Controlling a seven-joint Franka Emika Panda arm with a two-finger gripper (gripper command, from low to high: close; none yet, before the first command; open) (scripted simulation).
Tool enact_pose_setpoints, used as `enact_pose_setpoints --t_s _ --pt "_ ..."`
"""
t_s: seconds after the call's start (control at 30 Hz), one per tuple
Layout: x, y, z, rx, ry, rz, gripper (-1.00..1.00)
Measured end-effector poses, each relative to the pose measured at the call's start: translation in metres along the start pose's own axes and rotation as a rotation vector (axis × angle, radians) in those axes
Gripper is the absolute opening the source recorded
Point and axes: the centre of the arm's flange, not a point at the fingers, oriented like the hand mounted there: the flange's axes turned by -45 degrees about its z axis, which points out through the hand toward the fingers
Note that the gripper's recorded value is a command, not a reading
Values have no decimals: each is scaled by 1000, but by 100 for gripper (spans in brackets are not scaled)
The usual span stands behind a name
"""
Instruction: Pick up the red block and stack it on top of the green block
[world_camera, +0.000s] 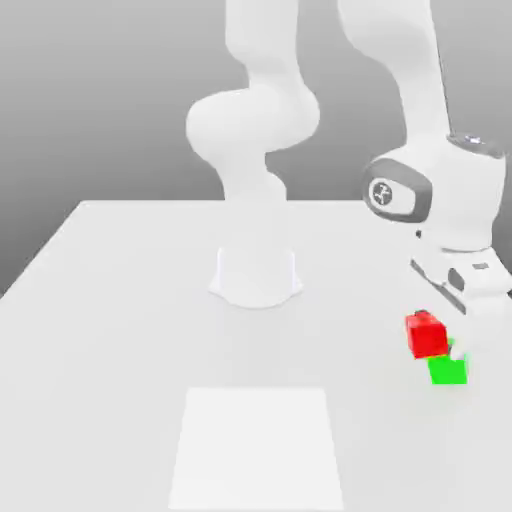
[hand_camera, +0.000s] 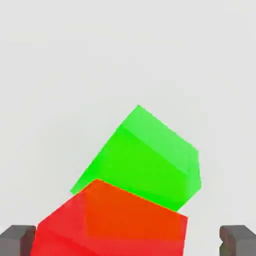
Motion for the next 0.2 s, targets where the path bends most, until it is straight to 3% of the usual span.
enact_pose_setpoints --t_s 0.2 --pt "0 0 -53 -1 0 -1 100"
